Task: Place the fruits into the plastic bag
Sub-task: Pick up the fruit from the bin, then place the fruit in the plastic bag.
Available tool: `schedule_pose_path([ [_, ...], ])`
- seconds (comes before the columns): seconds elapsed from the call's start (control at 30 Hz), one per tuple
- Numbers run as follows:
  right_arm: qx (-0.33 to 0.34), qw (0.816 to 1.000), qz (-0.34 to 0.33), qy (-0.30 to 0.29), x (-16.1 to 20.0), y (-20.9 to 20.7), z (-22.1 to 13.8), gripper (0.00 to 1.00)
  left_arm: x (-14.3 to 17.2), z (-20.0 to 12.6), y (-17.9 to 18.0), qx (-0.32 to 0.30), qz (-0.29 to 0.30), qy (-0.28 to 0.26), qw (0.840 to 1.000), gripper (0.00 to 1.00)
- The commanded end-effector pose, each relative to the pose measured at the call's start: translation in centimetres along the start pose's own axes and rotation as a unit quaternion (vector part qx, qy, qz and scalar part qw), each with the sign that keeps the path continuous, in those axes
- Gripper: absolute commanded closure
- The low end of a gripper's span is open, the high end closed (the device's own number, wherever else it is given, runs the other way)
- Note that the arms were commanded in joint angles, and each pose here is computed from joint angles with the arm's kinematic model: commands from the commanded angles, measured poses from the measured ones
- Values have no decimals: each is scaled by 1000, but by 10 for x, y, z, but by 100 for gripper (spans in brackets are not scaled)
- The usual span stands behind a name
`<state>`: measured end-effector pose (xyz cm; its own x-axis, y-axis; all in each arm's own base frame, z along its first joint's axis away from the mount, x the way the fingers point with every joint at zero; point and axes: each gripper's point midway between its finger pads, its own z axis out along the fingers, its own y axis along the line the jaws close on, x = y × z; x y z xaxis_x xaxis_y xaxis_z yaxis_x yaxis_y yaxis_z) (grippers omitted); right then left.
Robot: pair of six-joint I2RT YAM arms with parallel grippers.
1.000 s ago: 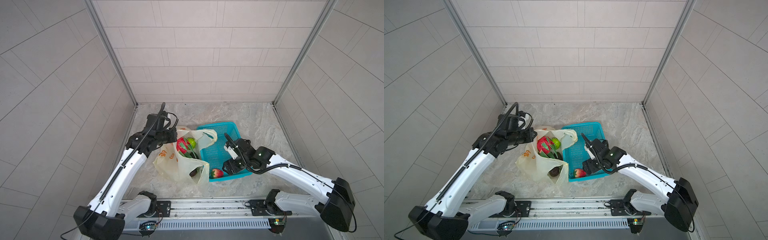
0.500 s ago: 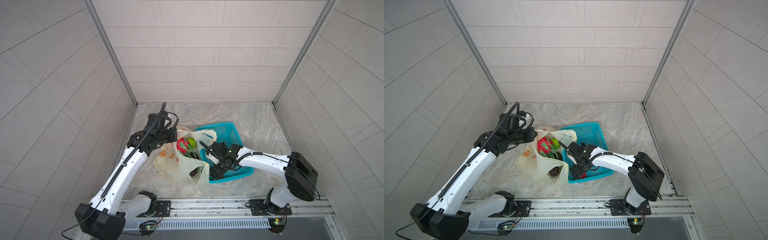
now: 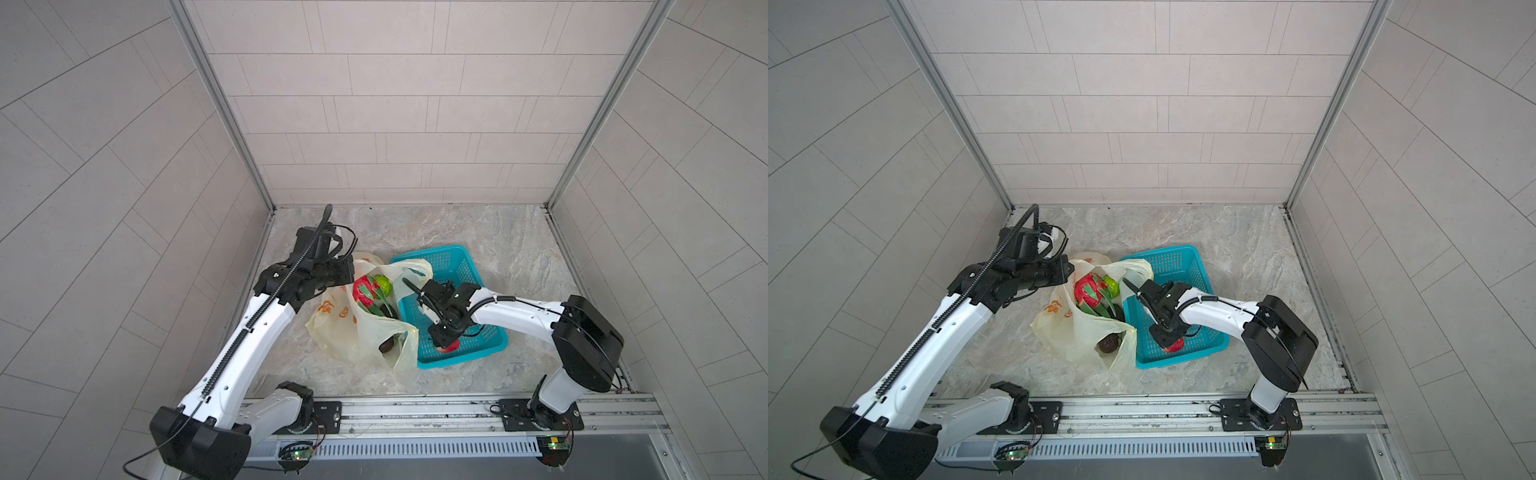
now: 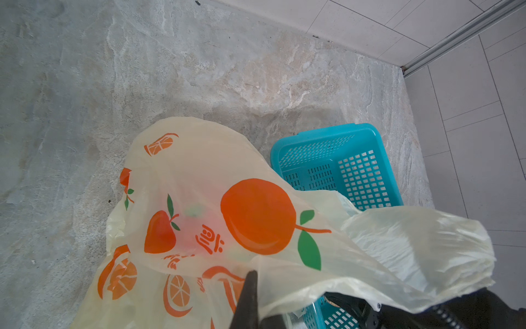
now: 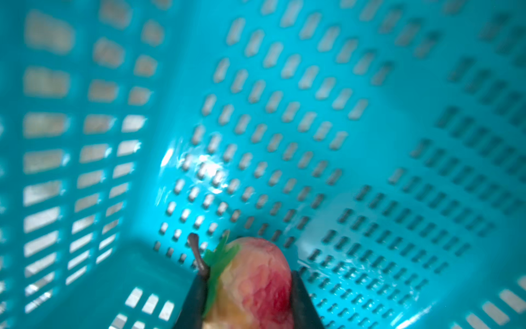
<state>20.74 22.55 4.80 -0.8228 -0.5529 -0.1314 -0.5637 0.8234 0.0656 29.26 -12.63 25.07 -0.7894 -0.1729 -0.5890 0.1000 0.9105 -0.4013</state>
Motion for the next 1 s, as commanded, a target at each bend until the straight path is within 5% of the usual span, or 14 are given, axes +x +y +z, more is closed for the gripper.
schedule_pose_path([
  [0.0, -11, 998, 18, -54, -8, -5, -33, 85, -8, -9, -6, 7, 5, -13, 1000, 100],
  [0.17, -40, 985, -7, -168, -18, 2, -105, 84, -9, -12, -8, 13, 7, -17, 1000, 100],
  [0.4, -164, 931, -92, -313, -30, 61, -185, 82, -12, -17, -12, 22, 14, -24, 999, 100],
  [0.7, -142, 905, -122, -383, -121, 91, -205, 82, -5, -22, -11, 25, 18, -24, 999, 100],
  [0.97, -171, 907, -109, -370, -191, 127, -167, 80, -4, -26, -5, 12, 13, -33, 999, 100],
])
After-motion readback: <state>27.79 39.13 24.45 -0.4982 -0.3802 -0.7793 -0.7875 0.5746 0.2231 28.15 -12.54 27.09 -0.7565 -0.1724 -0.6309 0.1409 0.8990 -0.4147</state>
